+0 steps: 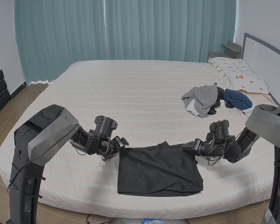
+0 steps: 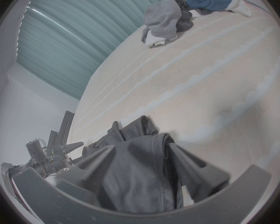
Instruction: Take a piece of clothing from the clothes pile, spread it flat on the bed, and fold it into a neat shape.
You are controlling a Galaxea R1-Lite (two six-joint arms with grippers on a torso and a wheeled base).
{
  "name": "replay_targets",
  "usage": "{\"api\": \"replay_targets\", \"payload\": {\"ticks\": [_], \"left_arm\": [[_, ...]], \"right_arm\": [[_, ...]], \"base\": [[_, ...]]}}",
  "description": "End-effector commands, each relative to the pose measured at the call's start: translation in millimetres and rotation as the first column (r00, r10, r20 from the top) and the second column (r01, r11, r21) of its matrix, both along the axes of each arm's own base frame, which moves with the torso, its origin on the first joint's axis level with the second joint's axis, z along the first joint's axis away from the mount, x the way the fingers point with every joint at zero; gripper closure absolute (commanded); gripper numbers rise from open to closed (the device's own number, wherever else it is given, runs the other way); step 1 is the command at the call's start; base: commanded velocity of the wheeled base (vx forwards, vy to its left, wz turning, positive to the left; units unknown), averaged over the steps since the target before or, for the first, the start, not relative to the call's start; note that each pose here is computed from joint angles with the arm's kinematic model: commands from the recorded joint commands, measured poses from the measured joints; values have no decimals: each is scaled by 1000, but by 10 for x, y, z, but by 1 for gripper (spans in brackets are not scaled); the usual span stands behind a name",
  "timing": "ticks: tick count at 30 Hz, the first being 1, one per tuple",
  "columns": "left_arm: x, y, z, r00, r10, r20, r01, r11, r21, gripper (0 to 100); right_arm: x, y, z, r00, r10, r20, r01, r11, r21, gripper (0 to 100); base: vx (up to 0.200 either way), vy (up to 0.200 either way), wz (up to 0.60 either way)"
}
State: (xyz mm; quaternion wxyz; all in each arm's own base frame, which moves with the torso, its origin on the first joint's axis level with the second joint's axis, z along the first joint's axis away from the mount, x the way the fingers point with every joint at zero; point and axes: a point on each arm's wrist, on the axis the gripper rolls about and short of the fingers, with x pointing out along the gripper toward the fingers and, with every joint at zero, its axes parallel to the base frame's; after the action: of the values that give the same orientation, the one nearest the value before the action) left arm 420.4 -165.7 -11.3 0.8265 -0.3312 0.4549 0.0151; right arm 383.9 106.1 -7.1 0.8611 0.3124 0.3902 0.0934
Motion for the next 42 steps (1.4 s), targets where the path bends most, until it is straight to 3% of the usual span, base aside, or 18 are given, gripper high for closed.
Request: {"api": "replay_targets", "payload": {"ticks": [1, 10, 21, 22, 42], "left_arm": [[0, -5, 10, 1000, -3, 5, 3, 1000, -2, 0], [3, -6, 14, 1000, -4, 8, 4, 1000, 1, 0], [2, -44, 35, 1000, -13, 16, 13, 1000, -4, 0], [-3, -57, 42, 1000, -14, 17, 15, 1000, -5, 100], [28, 6, 77, 999, 24, 30, -24, 1000, 10, 100]], "right_arm": [[132, -2, -113, 1000, -15, -4, 15, 1000, 7, 100], [286, -150, 85, 994, -93, 61, 91, 995, 29, 100], [286, -130, -3, 995, -88, 50, 87, 996, 27, 100], [286, -130, -3, 995, -88, 50, 87, 996, 27, 100], [333, -120, 31, 993, -92, 70, 90, 995, 34, 100]], "base": [[0, 0, 0], [0, 0, 0], [0, 0, 0], [0, 0, 0], [0, 0, 0]]}}
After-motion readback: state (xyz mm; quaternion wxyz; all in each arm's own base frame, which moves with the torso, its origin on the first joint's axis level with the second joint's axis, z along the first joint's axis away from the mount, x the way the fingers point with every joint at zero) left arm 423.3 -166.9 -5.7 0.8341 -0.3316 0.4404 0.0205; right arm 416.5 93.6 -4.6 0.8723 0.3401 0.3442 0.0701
